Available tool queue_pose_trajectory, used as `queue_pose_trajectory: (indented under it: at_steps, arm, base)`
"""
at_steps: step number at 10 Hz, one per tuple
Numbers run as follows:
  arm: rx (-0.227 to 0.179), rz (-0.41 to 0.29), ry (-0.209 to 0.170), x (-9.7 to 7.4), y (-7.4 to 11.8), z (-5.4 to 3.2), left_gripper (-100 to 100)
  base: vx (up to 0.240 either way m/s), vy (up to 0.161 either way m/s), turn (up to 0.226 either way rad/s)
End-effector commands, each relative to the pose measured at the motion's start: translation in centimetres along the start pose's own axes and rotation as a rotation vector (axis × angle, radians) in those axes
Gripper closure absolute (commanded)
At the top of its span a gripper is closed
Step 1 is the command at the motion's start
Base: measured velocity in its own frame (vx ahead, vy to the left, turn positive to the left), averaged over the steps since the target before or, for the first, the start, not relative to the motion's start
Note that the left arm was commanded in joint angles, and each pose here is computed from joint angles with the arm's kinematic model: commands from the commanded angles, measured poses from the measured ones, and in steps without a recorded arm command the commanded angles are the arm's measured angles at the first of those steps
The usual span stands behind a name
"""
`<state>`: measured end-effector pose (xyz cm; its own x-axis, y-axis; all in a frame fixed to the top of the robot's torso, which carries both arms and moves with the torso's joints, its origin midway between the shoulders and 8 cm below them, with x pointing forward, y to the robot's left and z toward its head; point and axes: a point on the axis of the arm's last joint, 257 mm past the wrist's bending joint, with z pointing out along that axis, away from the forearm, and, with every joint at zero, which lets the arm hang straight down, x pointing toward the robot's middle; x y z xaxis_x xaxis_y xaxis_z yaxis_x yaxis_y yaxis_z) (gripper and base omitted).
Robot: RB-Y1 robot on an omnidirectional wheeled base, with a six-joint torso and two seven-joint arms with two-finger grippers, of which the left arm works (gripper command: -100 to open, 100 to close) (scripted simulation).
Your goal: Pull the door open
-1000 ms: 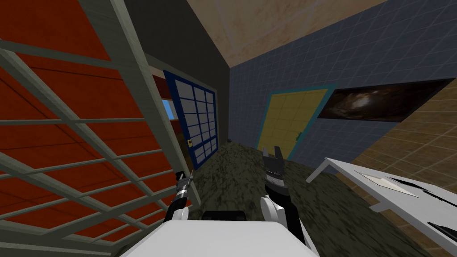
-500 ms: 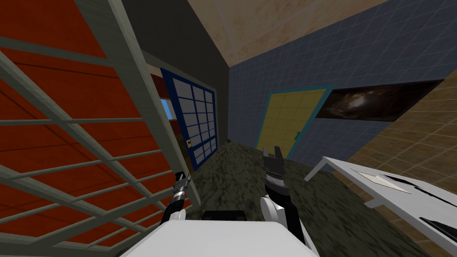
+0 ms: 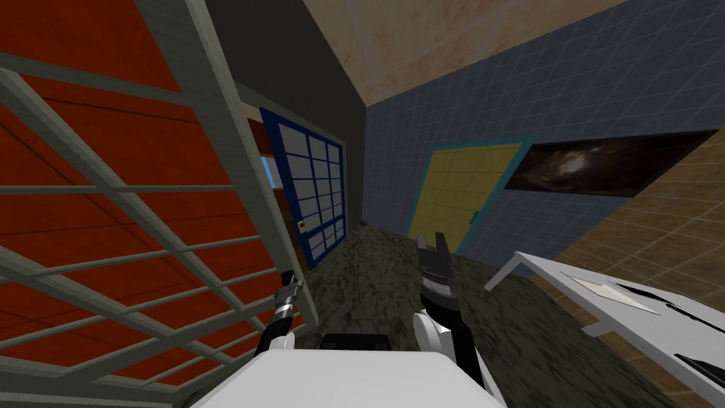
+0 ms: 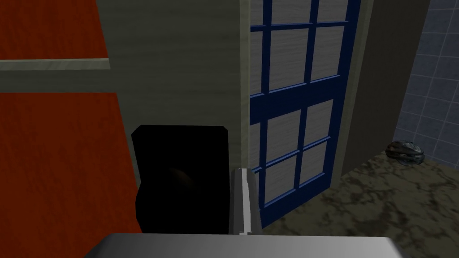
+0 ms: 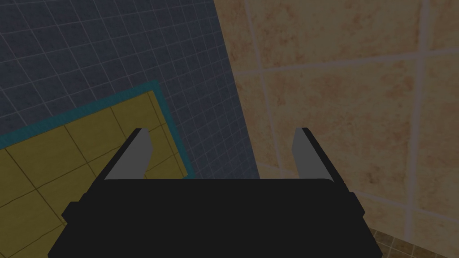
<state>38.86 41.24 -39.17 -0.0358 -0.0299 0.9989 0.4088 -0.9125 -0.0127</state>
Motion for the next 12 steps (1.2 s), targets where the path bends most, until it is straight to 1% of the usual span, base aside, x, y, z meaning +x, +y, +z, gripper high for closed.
queue_pose_trajectory:
  at_steps: [1,4,5,7,8,9,11,12]
  arm:
    - [0.001,0.001,-0.001,0.0,-0.1,-0.01,100]
    - [0.001,0.001,-0.001,0.0,-0.1,-0.01,100]
    - [-0.018,0.000,-0.005,-0.1,-0.5,-0.58,-100]
    - [-0.037,-0.002,-0.010,-0.1,-0.9,-1.13,-100]
    - [-0.037,-0.002,-0.010,-0.1,-0.9,-1.13,-100]
    - [-0.047,-0.003,-0.013,-0.2,-1.1,-1.46,-100]
    - [-0.069,-0.006,-0.021,-0.3,-1.4,-2.15,-100]
    - [-0.091,-0.009,-0.029,-0.3,-1.7,-2.85,-100]
  base:
    - [-0.001,0.018,0.001]
    - [0.000,0.004,-0.002]
    - [-0.068,-0.028,0.027]
    - [-0.094,-0.064,0.003]
    - [-0.058,-0.045,0.014]
    - [-0.051,-0.032,0.044]
    - [-0.084,-0.034,0.043]
    - [-0.120,-0.032,0.064]
